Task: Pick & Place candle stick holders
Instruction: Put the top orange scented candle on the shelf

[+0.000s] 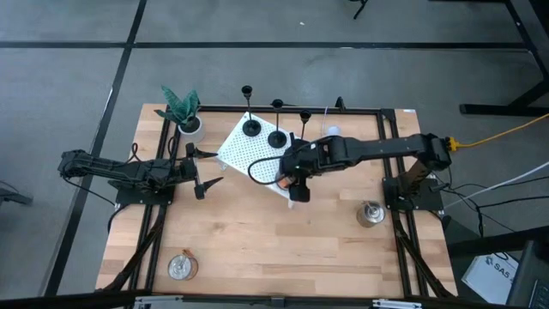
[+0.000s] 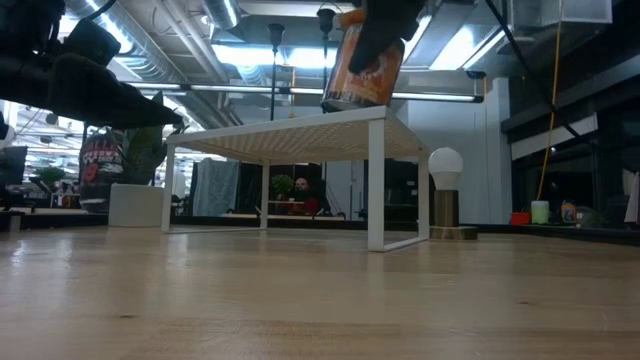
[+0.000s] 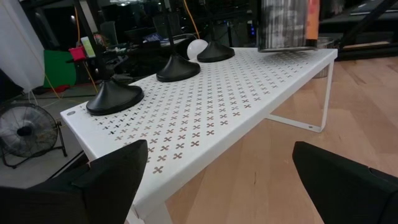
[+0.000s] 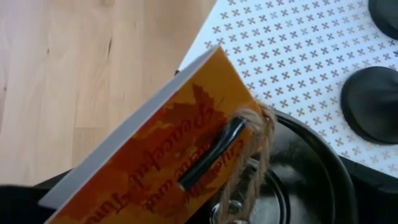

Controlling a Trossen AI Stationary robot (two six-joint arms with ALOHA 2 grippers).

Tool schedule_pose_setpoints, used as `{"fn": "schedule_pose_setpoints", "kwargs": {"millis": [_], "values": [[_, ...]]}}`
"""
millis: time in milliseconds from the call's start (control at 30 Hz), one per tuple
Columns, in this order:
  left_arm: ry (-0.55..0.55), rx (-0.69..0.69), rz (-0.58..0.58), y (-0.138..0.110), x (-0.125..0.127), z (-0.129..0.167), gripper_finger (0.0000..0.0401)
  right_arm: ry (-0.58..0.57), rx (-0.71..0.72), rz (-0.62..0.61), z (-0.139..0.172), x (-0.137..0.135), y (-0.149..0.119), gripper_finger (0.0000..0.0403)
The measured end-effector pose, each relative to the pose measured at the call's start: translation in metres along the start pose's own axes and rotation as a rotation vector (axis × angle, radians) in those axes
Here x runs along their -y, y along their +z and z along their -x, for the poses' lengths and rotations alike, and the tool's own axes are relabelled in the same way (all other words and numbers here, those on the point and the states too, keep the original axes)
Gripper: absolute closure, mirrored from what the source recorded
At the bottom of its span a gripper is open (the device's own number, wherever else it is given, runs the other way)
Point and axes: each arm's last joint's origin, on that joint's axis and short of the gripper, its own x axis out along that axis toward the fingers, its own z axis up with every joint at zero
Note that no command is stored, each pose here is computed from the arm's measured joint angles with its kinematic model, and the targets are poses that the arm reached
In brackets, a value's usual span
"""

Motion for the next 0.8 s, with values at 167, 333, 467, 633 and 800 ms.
{"fn": "schedule_pose_setpoints", "kwargs": {"millis": [167, 333, 467, 633, 800], "values": [[0.0, 0.0, 0.0, 0.0, 0.0, 0.0, 0.0001, -0.013, -0.002, -0.034, -0.001, 0.009, 0.0, 0.0034], [0.0, 0.0, 0.0, 0.0, 0.0, 0.0, 0.0001, -0.013, -0.004, -0.084, -0.002, 0.015, 0.0, 0.0034], [0.0, 0.0, 0.0, 0.0, 0.0, 0.0, 0.0001, 0.012, -0.006, -0.1, -0.002, 0.018, 0.0, 0.0033], [0.0, 0.0, 0.0, 0.0, 0.0, 0.0, 0.0001, 0.013, -0.006, -0.107, -0.002, 0.018, 0.0, 0.0033], [0.0, 0.0, 0.0, 0.0, 0.0, 0.0, 0.0001, 0.014, -0.006, -0.114, -0.002, 0.018, 0.0, 0.0033]]}}
